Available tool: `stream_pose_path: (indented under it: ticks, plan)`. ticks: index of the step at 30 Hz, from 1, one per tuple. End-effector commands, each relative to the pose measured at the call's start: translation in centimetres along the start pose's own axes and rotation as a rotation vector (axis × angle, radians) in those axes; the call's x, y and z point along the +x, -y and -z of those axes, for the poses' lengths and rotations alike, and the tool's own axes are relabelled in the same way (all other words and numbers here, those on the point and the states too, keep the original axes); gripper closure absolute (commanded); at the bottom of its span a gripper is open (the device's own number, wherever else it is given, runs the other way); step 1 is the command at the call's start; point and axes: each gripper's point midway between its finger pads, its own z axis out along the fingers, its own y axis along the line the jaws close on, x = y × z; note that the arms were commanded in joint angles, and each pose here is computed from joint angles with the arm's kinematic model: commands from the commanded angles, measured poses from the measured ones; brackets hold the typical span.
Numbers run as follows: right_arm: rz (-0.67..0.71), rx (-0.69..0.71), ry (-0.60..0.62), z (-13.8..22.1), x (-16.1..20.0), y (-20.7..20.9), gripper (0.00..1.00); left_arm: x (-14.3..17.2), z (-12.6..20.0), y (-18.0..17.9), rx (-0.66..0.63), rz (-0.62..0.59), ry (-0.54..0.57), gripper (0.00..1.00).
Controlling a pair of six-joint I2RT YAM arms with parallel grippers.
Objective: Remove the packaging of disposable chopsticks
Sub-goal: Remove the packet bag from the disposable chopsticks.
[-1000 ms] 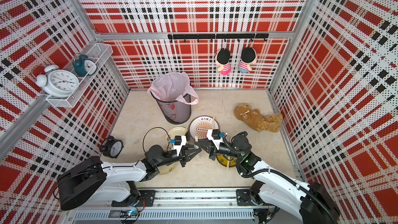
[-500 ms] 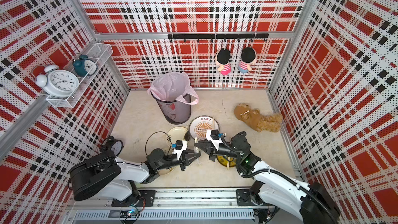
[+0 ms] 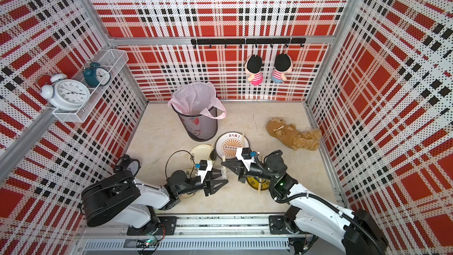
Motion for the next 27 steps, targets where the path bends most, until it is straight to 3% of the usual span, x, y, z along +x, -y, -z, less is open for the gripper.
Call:
stream_pose_path:
  ticks: [1,5,8,13,16,23,24,25,27]
  plan:
    - [0.032,-0.011,0.02,0.0,-0.3,-0.2,1.0,-2.8,-0.3,0.6,0.023,-0.052,0.068,0.41]
    - [0.024,-0.025,0.013,0.0,0.1,-0.4,1.0,-4.8,-0.5,0.4,0.001,-0.088,0.107,0.42]
    - [0.023,-0.035,0.012,0.0,0.2,-0.6,1.0,-5.8,-0.7,0.4,0.004,-0.101,0.126,0.51]
    - [0.028,-0.049,0.02,0.1,0.0,-0.9,1.0,-5.4,-1.4,0.4,0.04,-0.092,0.094,0.83]
    - [0.03,-0.051,0.025,0.2,0.0,-1.0,1.0,-5.0,-1.6,0.4,0.043,-0.083,0.081,0.95]
    - [0.014,-0.04,0.021,0.1,0.4,-0.7,1.0,-5.0,-1.3,0.5,0.042,-0.08,0.084,1.0]
    - [0.007,-0.029,0.017,0.1,0.6,-0.5,0.95,-5.0,-1.2,0.5,0.043,-0.081,0.085,1.0]
    - [-0.006,-0.013,0.004,0.2,0.9,-0.3,0.68,-5.0,-1.1,0.5,0.039,-0.081,0.086,1.0]
    - [-0.025,0.012,-0.008,0.5,1.4,-0.1,0.38,-5.0,-1.0,0.5,0.035,-0.084,0.084,1.0]
